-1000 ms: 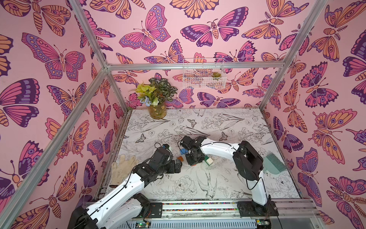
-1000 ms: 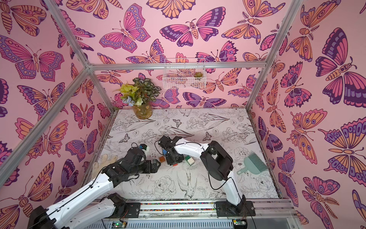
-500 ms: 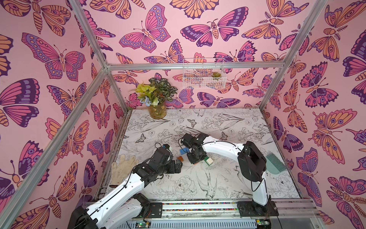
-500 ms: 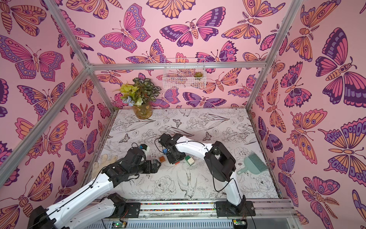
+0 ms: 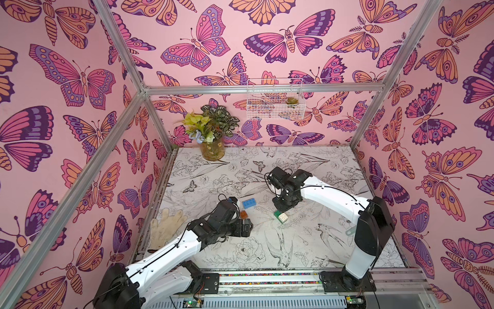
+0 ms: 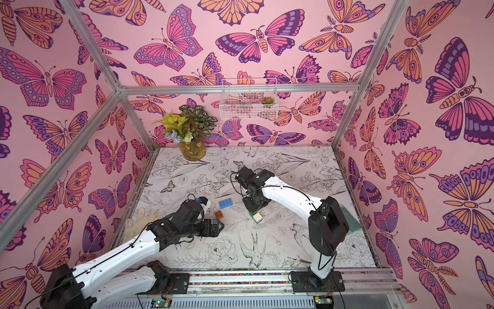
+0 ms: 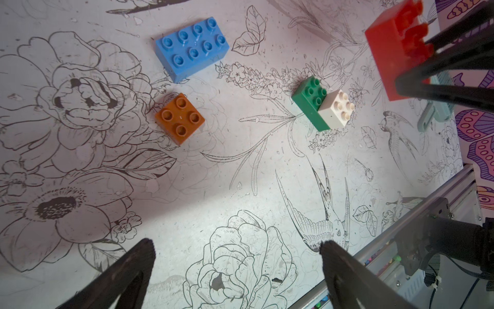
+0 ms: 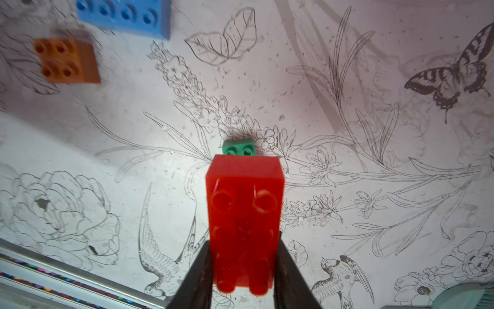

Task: Assemble the number 5 with lego
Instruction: Pick up the lego brick from the center of the board, then assemble the lego brick with the lego brick.

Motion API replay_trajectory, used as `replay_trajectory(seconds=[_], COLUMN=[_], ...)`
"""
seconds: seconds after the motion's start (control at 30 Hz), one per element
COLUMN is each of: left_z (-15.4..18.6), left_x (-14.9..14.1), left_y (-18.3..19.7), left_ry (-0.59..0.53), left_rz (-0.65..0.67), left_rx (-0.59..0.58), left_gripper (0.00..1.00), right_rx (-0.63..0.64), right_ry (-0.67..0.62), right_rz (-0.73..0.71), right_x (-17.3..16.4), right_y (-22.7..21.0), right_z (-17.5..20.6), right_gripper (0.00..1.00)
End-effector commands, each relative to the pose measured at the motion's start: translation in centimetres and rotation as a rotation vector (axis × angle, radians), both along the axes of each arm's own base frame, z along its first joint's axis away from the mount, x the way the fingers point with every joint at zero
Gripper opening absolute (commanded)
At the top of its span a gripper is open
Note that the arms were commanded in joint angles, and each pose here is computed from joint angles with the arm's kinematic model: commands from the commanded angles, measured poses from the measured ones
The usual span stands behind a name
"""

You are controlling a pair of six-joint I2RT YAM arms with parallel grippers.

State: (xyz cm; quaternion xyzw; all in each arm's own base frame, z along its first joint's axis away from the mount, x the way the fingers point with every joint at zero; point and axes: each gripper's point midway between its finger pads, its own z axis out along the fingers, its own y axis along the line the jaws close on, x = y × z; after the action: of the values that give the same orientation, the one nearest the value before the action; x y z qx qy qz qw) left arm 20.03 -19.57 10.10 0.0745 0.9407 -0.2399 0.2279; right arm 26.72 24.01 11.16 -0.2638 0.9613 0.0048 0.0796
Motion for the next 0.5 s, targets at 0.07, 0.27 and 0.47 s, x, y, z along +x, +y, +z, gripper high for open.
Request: replay_trajectory(seconds=[0.07,0.27,0.47], left_z=[-0.4,-0.6,-1.0], left_x=[-0.2,-0.4,-0.5], left_y=[-0.6,-0.6,-0.7], left_ry=[0.003,0.008,0.019], left_rz=[-0.015,-0.014,-0.022], left_rx=[-0.006,-0.005,-0.001], left_gripper=[1.0,1.0,1.0], right_rx=[-0.054,-0.067,-0.074], right_ry=[0.058,0.089,0.095], right_rz=[0.065,0.085,0.095], right_x=[-1.0,-1.2,-1.0], right_y=[-1.0,-0.9,-0.8], right_z=[-1.4,-2.5,-3.2], right_gripper=[0.09,0.08,0.08])
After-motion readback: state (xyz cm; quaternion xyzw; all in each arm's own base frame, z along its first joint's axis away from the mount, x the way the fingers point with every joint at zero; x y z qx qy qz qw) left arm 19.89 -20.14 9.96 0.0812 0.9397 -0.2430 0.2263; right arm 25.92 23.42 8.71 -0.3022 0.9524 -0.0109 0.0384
